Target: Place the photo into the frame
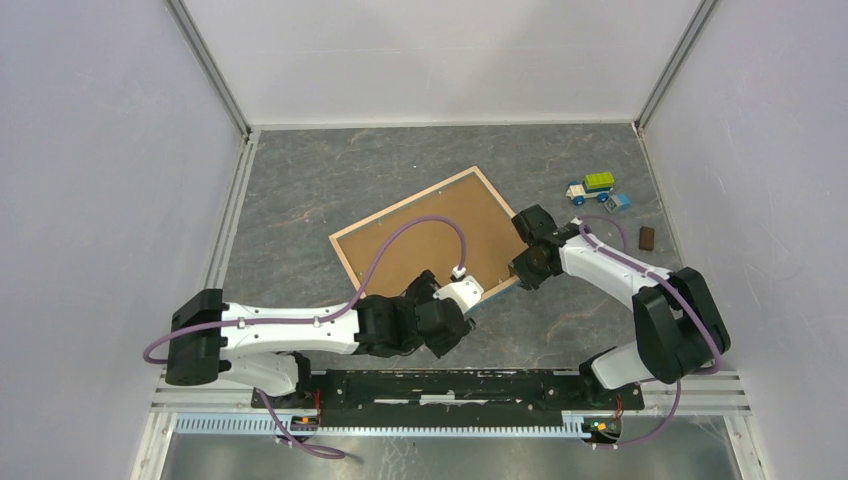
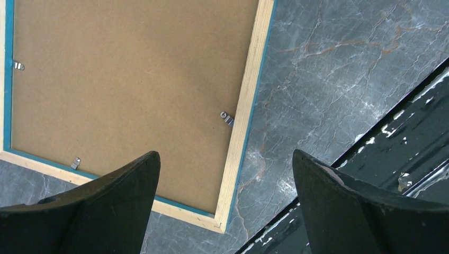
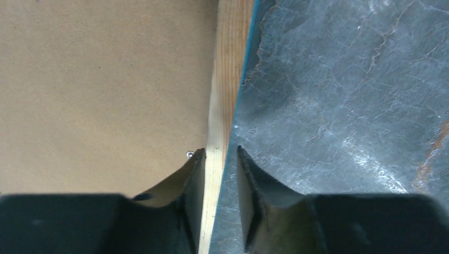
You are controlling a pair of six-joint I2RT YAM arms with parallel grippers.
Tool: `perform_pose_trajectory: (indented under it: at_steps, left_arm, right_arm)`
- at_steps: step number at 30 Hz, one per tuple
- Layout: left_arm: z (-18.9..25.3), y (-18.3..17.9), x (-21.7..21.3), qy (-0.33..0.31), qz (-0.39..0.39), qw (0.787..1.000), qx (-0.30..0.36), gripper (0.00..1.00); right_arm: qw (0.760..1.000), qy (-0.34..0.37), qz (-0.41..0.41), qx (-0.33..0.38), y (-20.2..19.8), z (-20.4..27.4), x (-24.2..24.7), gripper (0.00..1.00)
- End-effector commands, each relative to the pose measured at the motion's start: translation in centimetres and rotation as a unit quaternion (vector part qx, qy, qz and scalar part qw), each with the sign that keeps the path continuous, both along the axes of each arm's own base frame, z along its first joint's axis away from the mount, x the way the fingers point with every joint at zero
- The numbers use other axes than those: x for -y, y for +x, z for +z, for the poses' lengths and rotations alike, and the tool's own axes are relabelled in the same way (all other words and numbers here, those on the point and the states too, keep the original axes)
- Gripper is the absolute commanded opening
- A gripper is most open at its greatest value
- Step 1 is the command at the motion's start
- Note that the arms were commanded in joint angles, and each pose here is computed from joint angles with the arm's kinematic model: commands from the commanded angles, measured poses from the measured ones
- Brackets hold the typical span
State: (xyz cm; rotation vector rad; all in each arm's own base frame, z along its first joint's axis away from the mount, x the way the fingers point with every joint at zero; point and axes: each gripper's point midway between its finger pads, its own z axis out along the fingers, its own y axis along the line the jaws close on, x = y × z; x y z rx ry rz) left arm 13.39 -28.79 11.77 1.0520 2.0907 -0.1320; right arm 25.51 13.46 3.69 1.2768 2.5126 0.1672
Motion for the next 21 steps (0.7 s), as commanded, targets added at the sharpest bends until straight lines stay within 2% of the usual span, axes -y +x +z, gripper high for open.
perform_pose_trajectory:
  at_steps: [1,4,7,14,21]
  left_arm:
    - [0.4,0.3,1.6,-0.032,0.005,0.999,0.002,1.00]
    - [0.3,0.5,1.8,-0.031,0.004,0.999,0.009,1.00]
    - [0.1,0.4,2.3,-0.041,-0.002,0.999,0.007,1.00]
    - [-1.2,0.5,2.7,-0.027,0.004,1.000,0.003,1.00]
    - [-0.9,0.3,2.2,-0.038,0.010,0.999,-0.002,1.00]
  right_arm:
    - [0.999,-0.006,-0.047,-0.012,-0.7,-1.1,0.8,0.28]
    - [0.998,-0.009,-0.059,-0.014,-0.4,-1.4,0.9,0.21]
    - [0.998,-0.017,-0.051,-0.022,-0.4,-1.4,0.9,0.21]
    - [0.998,-0.015,-0.049,-0.032,-1.3,-2.9,1.1,0.39]
    - [0.998,-0.018,-0.051,-0.038,-1.8,-3.9,1.4,0.46]
